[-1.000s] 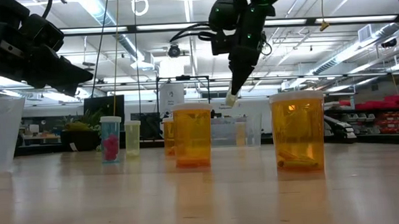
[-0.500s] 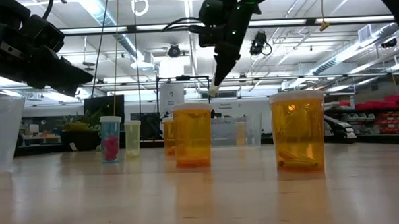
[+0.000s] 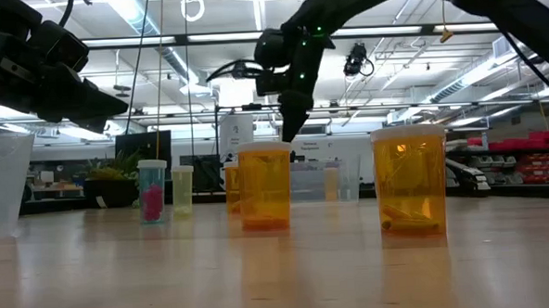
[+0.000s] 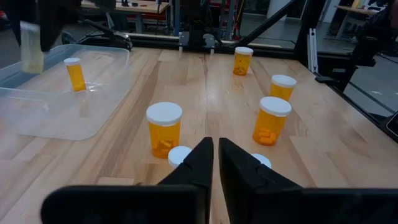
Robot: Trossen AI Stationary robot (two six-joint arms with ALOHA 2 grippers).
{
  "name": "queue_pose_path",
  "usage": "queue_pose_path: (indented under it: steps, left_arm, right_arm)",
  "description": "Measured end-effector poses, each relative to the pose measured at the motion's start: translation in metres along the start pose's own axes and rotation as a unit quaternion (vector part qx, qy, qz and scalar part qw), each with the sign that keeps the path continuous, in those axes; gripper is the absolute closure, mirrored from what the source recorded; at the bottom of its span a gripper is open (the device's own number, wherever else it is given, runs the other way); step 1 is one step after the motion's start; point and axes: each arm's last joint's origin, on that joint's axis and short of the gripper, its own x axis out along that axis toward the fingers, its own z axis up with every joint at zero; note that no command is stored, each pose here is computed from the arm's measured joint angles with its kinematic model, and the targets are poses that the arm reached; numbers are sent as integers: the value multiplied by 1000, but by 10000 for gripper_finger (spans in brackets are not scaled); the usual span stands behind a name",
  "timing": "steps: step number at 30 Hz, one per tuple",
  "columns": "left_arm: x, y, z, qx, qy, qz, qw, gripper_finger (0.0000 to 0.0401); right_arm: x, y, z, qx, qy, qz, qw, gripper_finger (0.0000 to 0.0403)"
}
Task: Pick and place medicine bottles into bin by pill shape (circle, oval)
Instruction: Put the yellow tablet bottle into the top transparent bin
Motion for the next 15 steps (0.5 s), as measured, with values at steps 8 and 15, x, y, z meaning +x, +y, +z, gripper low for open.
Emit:
queue_pose_path:
  steps: [8, 15]
  left_arm:
    - [0, 0, 0, 0, 0, 0, 1000, 373]
    - [0, 0, 0, 0, 0, 0, 1000, 365]
  right_arm:
    - [36, -5, -3, 10, 2, 47, 999, 274]
    - [57, -5, -6, 17, 17, 68, 997, 274]
